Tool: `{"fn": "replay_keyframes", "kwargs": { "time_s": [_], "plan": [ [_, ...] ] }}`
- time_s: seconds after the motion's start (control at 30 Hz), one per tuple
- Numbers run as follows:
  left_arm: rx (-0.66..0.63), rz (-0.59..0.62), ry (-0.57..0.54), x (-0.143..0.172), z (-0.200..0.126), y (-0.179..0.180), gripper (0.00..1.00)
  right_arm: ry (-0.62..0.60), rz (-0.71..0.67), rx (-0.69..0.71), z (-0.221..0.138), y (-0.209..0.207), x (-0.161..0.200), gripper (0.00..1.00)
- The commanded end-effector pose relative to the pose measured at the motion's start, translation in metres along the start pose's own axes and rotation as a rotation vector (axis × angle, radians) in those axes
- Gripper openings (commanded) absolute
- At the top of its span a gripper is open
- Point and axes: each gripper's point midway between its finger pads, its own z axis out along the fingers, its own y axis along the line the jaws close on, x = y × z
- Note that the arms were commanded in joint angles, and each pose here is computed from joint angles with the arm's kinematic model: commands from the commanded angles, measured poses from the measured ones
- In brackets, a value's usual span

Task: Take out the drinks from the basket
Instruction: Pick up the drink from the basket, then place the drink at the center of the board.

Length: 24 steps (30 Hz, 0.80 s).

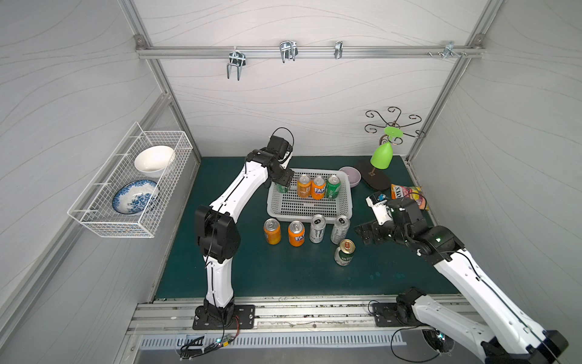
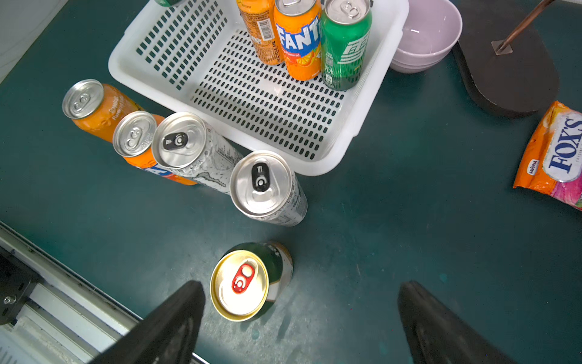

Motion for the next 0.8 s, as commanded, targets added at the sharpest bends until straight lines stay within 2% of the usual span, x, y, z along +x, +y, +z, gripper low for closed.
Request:
{"fn": "replay_keyframes", "kwargs": {
  "time_s": [0.0,0.2,0.33,0.63,0.77],
  "plan": [
    [-0.014,-0.059,-0.128,-0.015,-0.046,0.005,0.59,-0.041,0.010,-0.020,0.003,0.003,-0.014,0.99],
    [-0.036,-0.109,-0.172,0.011,-0.092,0.010,0.59,-0.056,0.012,-0.014,0.009,0.000,-0.026,0.99],
    [-0.040,-0.149,-0.178,0.034,-0.111,0.010,0.59,-0.069,0.004,-0.016,0.016,-0.001,-0.039,0.99],
    [-0.066,-0.198,-0.113,0.117,-0.137,0.004,0.59,-0.082,-0.025,-0.019,0.033,-0.003,-0.067,0.99],
    [0.004,-0.216,-0.091,0.149,-0.147,-0.008,0.58,-0.074,-0.033,-0.012,0.042,-0.006,-0.075,0.99]
  ]
}}
